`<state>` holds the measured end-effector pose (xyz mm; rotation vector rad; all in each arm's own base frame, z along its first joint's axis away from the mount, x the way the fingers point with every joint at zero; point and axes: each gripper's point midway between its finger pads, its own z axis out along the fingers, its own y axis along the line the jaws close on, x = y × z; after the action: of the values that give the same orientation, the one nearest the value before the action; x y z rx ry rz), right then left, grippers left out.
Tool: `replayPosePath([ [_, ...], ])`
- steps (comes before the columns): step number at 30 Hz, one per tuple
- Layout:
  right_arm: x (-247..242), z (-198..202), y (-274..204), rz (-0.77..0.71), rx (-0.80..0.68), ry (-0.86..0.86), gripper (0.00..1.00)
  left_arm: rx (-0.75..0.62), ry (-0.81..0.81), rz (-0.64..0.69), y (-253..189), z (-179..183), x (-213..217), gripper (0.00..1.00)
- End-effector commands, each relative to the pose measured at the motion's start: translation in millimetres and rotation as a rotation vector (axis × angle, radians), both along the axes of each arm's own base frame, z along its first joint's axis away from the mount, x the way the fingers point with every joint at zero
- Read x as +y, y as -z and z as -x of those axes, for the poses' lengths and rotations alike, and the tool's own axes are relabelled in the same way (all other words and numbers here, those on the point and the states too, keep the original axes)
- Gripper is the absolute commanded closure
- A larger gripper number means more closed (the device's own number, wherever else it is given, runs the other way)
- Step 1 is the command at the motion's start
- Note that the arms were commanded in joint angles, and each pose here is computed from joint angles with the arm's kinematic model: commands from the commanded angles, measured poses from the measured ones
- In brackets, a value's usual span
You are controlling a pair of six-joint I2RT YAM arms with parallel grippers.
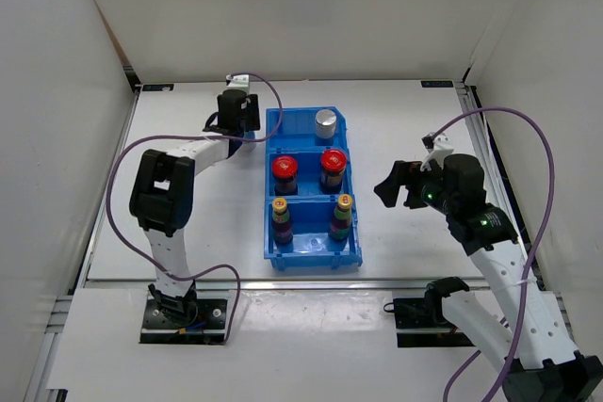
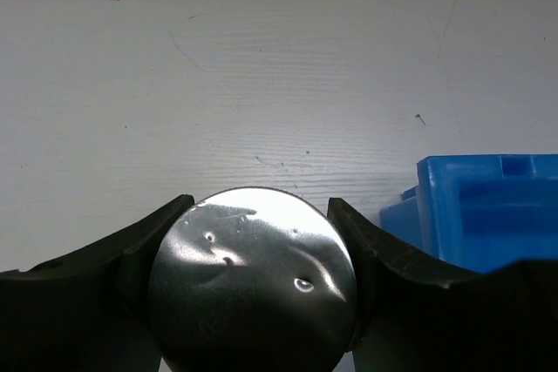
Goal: Organize the condiment bottles
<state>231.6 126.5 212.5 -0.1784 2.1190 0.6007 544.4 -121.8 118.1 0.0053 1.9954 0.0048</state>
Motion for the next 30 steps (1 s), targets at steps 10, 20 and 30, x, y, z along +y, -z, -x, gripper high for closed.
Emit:
replayPosePath([
  [10, 7.6, -0.7, -14.2, -0.031, -0.026, -0.037, 0.01, -0.419, 0.113, 0.093, -217.1, 19.1, -29.6, 0.88],
  [20, 10.5, -3.7, -9.3, -0.04, -0.009, -0.04, 0.01, -0.435, 0.406, 0.165, -220.7, 53.5, -131.9, 0.89],
  [30, 8.2, -2.5, -9.4, -0.03, -0.015, -0.036, 0.01, -0.262, 0.368, 0.068, -116.7, 42.7, -134.6, 0.87],
])
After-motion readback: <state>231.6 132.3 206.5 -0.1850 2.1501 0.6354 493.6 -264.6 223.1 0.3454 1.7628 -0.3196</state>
